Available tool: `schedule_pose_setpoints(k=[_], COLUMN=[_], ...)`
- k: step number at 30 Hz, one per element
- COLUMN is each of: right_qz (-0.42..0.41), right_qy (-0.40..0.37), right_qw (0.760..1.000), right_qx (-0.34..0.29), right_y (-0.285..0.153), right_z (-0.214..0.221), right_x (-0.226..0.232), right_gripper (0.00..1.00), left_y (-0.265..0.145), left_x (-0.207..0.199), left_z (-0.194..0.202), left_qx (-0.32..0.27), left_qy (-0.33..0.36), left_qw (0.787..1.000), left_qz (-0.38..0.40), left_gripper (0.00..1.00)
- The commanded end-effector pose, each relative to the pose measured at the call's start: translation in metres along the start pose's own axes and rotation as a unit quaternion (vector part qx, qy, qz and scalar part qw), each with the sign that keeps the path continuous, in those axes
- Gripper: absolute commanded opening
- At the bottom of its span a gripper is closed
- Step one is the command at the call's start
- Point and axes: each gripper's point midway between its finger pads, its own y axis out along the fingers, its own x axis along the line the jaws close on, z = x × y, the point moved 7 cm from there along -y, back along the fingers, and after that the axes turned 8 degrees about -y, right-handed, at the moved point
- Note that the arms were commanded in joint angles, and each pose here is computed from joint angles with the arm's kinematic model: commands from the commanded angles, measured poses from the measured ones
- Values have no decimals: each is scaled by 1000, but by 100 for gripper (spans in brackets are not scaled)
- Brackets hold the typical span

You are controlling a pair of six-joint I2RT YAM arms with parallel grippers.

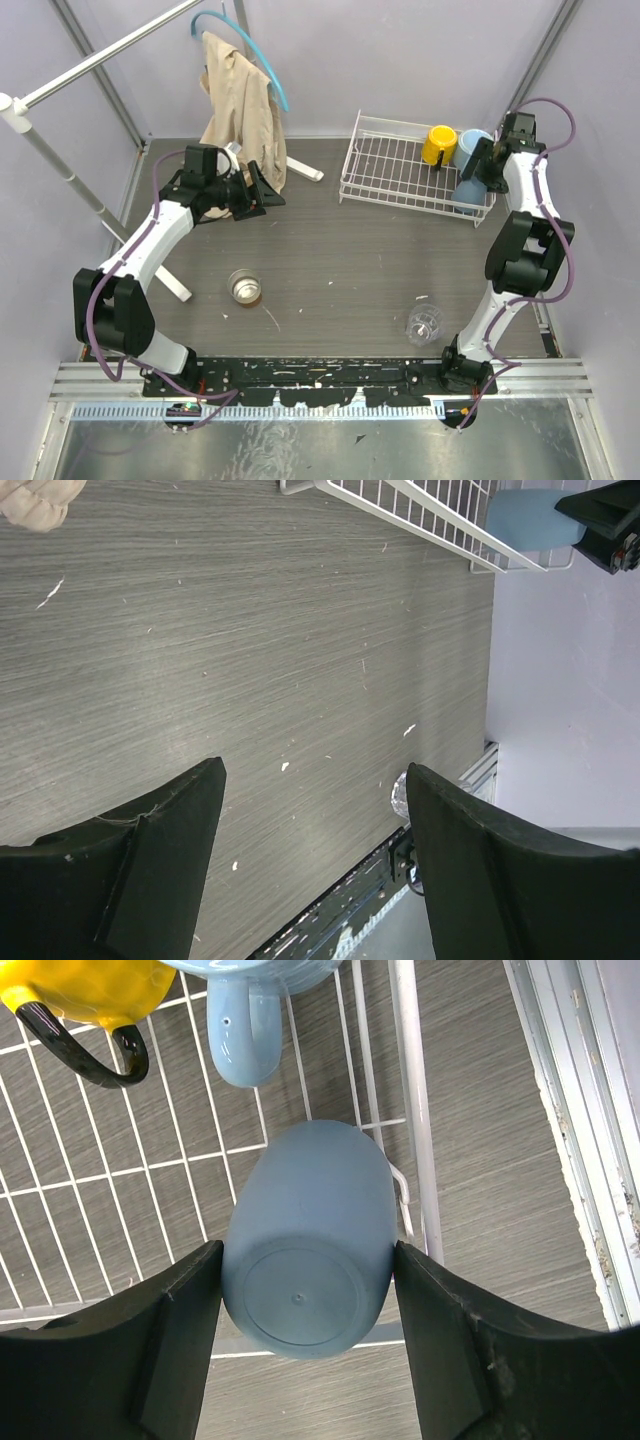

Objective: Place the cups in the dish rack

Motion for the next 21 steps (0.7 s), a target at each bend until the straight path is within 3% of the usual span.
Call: schedule_pose_setpoints(k=[1, 9, 21], right_qz=[15, 30, 36], right_qy=[-3, -21, -31], right_qw=[999, 999, 998], right_qx=[-28, -20, -37], right_y=[3, 7, -8], right_z=[-11, -8, -17], right_x=[-1, 2, 6], right_gripper=[16, 54, 84], left_y=[1, 1, 0], left_x=[-2, 0, -1], left_z=[-4, -5, -3], left_qx=[-1, 1, 3], left_qy=[8, 7, 10], left_qw=[1000, 1000, 1000], left_qz=[-1, -7, -9], left_gripper=[80, 80, 82])
